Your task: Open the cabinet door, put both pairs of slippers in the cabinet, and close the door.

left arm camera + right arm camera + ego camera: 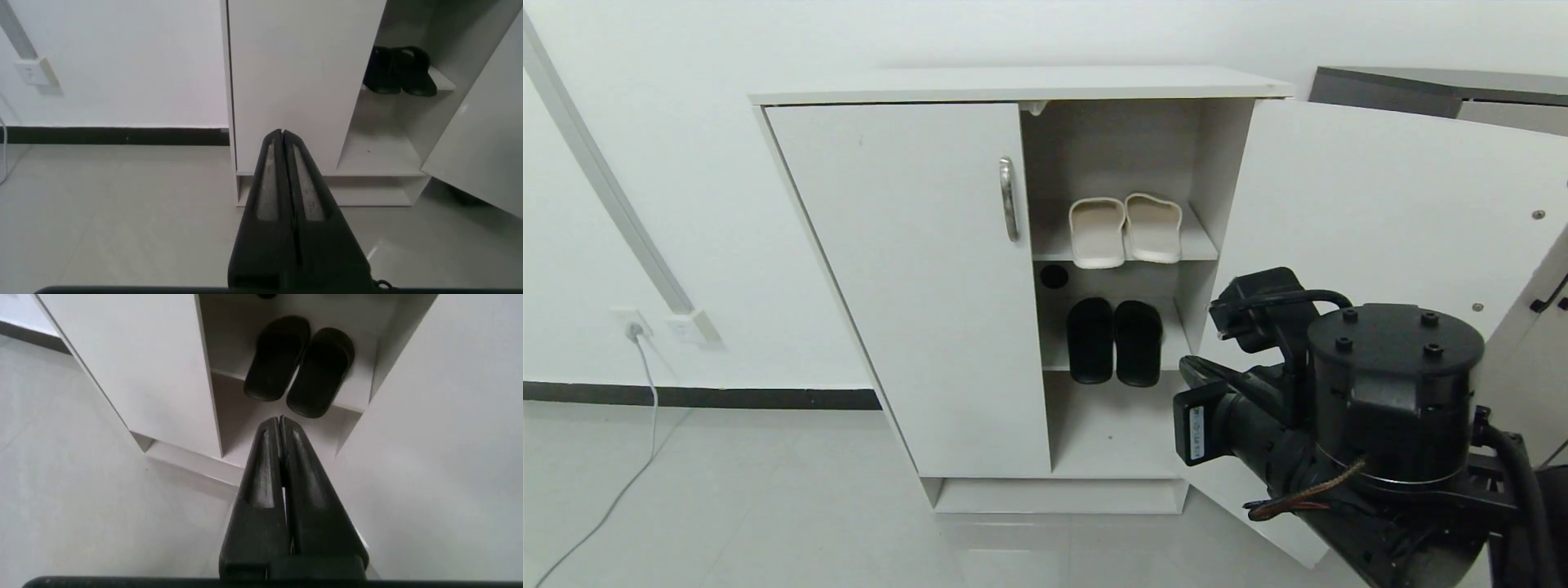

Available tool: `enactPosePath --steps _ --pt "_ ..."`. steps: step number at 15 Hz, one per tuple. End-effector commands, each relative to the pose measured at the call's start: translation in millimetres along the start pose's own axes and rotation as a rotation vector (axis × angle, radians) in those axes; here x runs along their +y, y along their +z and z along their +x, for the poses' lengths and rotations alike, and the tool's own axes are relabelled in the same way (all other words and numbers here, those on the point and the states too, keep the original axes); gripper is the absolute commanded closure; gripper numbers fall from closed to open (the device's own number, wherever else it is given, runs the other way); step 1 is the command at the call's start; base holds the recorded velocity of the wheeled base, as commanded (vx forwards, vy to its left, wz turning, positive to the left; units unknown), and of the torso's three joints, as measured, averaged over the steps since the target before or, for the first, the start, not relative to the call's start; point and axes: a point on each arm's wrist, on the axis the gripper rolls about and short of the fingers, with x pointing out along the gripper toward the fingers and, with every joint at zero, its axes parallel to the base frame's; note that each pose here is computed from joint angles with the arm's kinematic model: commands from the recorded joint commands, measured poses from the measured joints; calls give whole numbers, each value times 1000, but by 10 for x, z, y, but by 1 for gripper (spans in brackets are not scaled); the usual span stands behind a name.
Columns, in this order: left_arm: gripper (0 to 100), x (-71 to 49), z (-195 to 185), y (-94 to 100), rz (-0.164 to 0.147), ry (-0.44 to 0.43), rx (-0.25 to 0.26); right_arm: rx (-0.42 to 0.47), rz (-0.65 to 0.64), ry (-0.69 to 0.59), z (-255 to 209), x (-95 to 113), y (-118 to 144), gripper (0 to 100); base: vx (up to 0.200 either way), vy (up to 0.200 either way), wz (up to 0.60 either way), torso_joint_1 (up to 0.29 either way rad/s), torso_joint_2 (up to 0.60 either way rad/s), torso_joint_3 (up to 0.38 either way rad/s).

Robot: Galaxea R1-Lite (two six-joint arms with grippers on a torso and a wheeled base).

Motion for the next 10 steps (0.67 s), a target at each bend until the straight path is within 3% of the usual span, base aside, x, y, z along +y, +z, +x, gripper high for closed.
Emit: enactPosePath --steps 1,10 --pt "100 0 1 0 -1 1 2 4 -4 -1 7 4 -15 100 0 0 0 0 0 0" --pt "100 0 0 0 -1 2 0 12 -9 -2 21 12 -42 100 0 0 0 0 0 0"
